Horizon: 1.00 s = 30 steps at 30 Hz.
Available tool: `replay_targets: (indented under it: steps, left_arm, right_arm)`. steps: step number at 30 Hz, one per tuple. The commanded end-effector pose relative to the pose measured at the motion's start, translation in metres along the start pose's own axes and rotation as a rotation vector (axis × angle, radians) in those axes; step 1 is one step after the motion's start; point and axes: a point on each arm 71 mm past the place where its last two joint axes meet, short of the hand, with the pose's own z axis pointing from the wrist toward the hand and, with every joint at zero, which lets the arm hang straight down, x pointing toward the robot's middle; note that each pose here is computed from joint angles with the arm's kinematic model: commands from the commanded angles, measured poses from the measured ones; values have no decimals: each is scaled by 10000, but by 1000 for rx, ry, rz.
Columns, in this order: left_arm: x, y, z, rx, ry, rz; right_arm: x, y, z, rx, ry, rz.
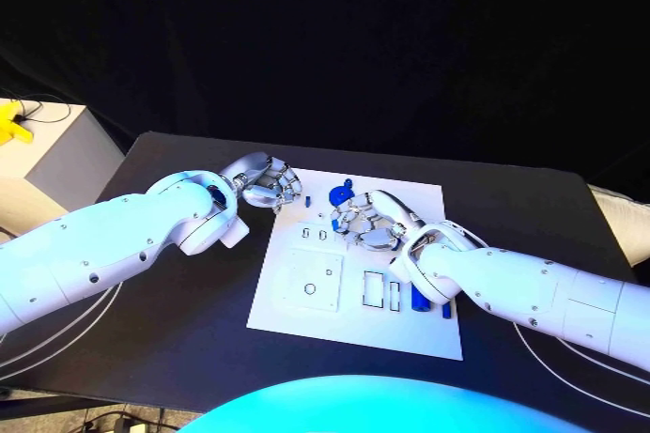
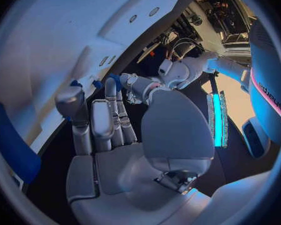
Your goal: Assemble the parts on the task board
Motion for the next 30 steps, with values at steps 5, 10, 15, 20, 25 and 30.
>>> replay_targets:
  steps: [5,10,15,20,25,30]
  left_arm:
    - [8,-13,7,10,5,-11]
    - [6,-8,9,8,5,-11]
    - [3,-4,9,7,5,-11]
    - [3,-1,9,6,7,-12]
    - [6,0,11,5,10,-13]
    - [4,3,11,4,10,-13]
  right_arm:
    - [40,8,-13,-7,38,-19]
    - [37,1,-18,-5,40,-19]
    - [35,-8,-21,1,42,-20]
    - [31,-11,-20,9,33,-32]
    - [31,-9,-15,14,25,-30]
    - [40,-2,-10,15,29,-23]
